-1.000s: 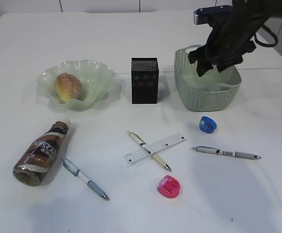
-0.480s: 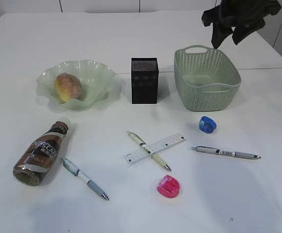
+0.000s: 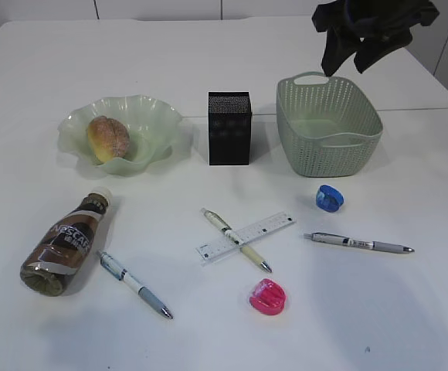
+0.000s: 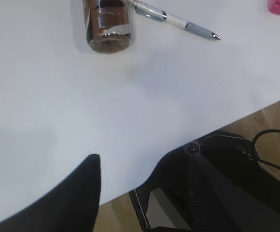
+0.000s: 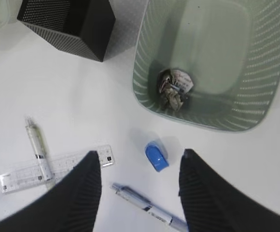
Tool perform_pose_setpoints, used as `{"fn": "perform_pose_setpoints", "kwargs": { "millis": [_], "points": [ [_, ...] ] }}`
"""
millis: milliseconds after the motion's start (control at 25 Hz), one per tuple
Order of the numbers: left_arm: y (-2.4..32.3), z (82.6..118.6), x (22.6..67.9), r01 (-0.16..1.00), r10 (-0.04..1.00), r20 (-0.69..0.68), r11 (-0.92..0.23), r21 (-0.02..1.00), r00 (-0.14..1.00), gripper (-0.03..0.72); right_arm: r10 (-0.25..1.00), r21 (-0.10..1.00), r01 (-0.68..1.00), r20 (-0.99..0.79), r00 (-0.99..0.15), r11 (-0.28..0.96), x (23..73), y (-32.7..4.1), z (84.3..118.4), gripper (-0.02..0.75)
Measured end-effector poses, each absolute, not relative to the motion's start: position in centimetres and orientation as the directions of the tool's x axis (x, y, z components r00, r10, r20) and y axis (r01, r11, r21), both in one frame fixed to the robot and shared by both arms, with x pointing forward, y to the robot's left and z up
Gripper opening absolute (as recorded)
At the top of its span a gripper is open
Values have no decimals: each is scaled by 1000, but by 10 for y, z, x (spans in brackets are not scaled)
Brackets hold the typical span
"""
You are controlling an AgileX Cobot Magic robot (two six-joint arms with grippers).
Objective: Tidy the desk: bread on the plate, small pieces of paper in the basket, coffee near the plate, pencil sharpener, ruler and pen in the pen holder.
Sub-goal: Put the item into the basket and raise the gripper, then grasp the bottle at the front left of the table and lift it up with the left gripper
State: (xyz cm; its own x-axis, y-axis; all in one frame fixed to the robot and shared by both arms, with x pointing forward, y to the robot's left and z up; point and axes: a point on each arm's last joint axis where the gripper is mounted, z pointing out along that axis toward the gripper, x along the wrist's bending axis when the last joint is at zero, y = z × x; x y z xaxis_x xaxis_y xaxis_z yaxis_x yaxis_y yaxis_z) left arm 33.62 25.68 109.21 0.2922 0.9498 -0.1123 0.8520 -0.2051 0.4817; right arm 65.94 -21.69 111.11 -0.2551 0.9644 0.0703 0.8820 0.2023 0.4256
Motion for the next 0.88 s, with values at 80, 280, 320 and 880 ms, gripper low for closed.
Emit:
{"fn": "perform_pose_setpoints", "kwargs": {
  "millis": [80, 280, 320, 880],
  "points": [
    [257, 1093, 338, 842, 950, -110, -202, 500, 293, 402, 964, 422, 884, 70, -255, 203, 652, -218, 1114, 415],
    [256, 1095, 341, 822, 949, -111, -193, 536, 295, 402, 962, 402, 890, 68, -263, 215, 627, -223, 1120, 414],
    [256, 1095, 342, 818, 949, -110, -191, 542, 295, 402, 962, 393, 894, 69, -262, 215, 621, -223, 1119, 414],
    [246, 1073, 381, 873, 959, -28, -246, 421, 284, 402, 962, 264, 938, 91, -257, 226, 530, -238, 1100, 412]
  ]
}}
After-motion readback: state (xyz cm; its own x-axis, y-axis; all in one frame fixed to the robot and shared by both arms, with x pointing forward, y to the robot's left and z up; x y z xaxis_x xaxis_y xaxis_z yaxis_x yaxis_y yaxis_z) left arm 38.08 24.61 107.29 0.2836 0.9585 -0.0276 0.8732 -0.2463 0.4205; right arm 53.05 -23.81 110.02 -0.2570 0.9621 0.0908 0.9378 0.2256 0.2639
